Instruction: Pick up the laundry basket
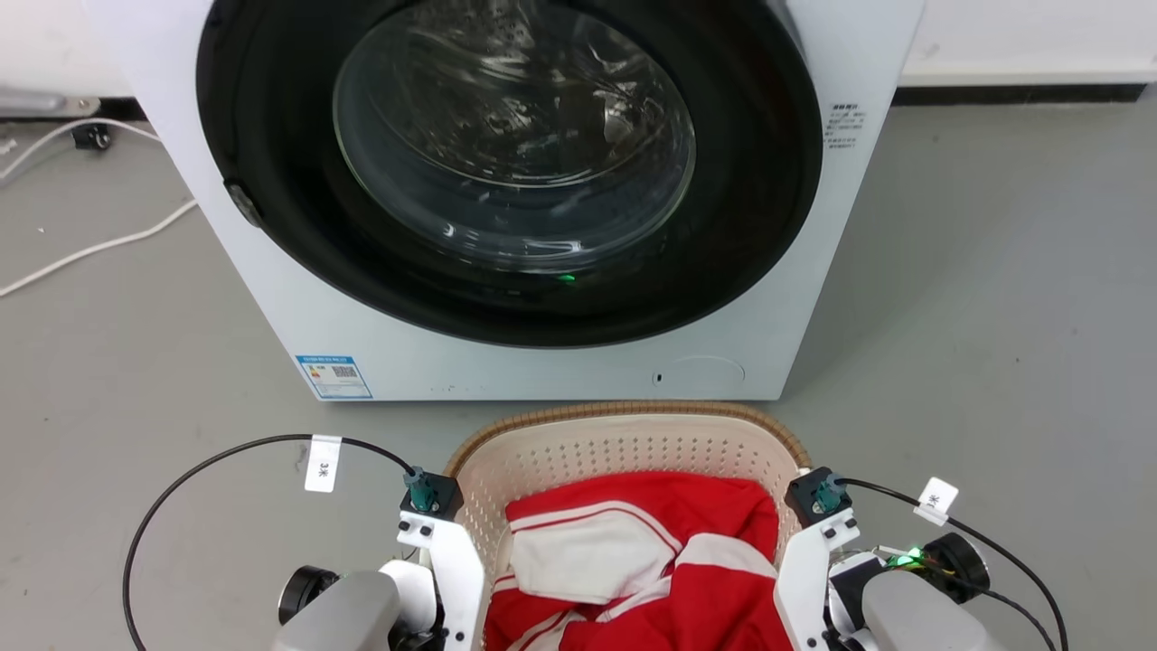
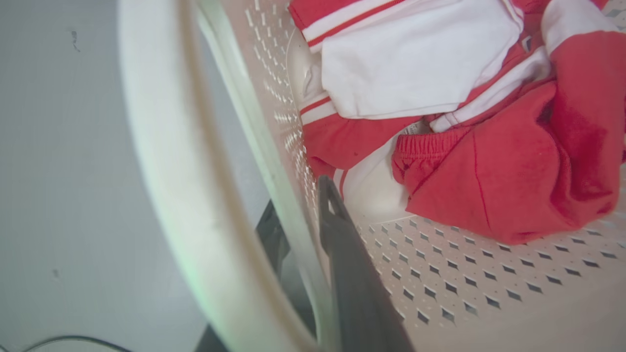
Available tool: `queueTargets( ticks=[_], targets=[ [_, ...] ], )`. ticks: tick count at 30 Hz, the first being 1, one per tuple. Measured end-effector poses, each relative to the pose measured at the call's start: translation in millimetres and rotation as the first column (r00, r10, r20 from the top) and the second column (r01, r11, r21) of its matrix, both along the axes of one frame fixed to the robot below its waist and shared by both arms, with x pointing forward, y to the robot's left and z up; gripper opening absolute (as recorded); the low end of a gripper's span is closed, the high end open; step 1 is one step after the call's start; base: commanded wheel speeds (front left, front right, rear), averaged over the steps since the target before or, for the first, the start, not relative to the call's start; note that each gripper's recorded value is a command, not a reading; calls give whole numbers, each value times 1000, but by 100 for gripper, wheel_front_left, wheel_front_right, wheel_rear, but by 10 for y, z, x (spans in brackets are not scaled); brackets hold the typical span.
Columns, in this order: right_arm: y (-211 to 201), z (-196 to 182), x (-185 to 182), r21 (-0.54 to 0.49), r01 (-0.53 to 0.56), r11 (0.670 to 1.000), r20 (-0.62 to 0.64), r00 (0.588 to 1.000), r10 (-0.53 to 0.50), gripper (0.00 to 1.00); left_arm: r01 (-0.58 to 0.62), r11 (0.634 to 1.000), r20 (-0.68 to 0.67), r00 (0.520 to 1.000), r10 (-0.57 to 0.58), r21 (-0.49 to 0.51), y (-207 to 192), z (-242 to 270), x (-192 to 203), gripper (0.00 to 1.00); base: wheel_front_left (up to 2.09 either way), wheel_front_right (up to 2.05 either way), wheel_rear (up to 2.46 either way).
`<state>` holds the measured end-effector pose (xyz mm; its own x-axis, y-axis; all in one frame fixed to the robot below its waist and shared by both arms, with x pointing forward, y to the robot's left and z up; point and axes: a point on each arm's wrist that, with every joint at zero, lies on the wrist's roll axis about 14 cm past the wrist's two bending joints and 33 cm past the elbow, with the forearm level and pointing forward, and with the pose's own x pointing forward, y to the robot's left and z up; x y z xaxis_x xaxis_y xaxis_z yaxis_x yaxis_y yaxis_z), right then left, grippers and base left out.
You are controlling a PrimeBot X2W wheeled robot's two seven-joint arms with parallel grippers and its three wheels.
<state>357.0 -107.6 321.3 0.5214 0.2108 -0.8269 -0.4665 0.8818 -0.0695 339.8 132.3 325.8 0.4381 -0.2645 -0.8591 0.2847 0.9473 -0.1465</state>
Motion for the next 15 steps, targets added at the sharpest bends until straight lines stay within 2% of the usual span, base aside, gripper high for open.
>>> queueTargets(
  ticks=[15],
  targets=[
    [84, 97, -105, 17, 9, 1000, -44, 999, -8, 0, 11, 1000, -5, 1000, -11, 14, 106, 180, -28, 0, 0, 0, 0]
  ],
)
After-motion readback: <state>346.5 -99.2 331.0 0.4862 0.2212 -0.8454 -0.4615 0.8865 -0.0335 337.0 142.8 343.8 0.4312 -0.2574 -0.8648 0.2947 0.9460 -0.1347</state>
